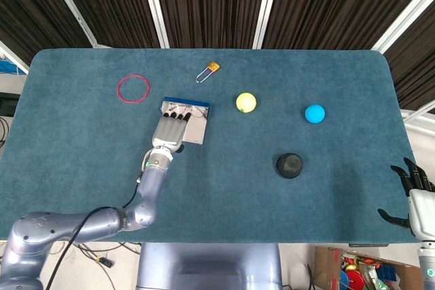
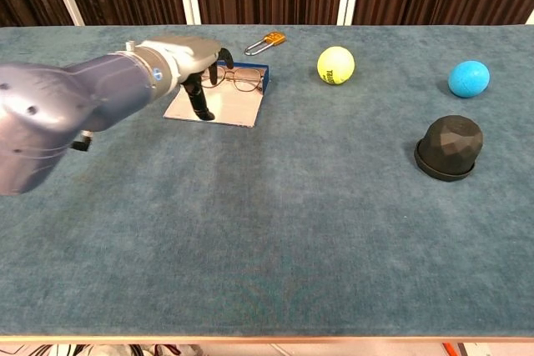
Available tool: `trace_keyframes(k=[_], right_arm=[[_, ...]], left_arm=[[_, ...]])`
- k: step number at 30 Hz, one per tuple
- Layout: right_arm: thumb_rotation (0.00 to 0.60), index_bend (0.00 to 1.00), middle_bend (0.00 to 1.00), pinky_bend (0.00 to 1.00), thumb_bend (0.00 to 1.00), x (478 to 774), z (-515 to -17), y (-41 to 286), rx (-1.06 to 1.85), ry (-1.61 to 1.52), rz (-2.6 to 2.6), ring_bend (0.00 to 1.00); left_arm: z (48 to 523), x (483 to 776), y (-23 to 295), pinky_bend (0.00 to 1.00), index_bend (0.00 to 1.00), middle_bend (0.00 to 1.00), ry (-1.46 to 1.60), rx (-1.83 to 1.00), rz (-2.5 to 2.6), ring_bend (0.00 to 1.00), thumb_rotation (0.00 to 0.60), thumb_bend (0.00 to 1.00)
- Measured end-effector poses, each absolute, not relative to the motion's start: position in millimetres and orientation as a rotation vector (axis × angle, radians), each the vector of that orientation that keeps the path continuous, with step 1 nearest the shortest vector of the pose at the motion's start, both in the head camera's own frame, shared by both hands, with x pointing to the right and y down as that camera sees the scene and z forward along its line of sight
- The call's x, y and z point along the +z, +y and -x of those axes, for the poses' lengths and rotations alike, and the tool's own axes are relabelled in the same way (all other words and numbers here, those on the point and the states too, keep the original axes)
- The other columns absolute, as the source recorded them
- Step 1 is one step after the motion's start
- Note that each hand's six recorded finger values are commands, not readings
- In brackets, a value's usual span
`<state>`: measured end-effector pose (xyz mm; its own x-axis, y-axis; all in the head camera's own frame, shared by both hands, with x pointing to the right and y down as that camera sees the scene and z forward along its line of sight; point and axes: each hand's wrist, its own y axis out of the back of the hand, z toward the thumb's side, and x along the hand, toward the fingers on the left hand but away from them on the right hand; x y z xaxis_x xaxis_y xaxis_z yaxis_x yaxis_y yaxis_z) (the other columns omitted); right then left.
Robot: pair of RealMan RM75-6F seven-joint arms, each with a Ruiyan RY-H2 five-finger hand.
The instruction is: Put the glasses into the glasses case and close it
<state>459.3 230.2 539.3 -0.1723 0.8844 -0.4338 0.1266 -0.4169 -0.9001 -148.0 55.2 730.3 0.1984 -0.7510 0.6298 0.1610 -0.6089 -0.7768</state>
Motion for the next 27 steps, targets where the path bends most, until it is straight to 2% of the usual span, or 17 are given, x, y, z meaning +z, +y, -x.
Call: trace_keyframes(k=[9, 13, 27], right_arm=[[0.6, 0.18, 0.0, 0.24, 0.04, 539, -461, 231, 1.653, -1.19, 1.498, 0.08], [0.6, 0.18, 0.0, 0.24, 0.04, 538, -462, 231, 1.658, -1.199, 1.496, 0.08], [0.6, 0.18, 0.0, 0.24, 0.04, 538, -462, 230, 1.659, -1.199, 1.496, 0.08]], left_arm=[[169, 738, 57, 0.15, 0.18, 0.23, 0.479, -1.362, 1.643, 0.11, 0.6, 0.11], [177, 749, 55, 0.15, 0.18, 0.23, 0.462, -1.353, 1.64, 0.11, 0.6, 0.15], [184, 767, 60, 0.15, 0.21, 0.22, 0.462, -1.382, 1.67, 0.11, 0.6, 0.17]])
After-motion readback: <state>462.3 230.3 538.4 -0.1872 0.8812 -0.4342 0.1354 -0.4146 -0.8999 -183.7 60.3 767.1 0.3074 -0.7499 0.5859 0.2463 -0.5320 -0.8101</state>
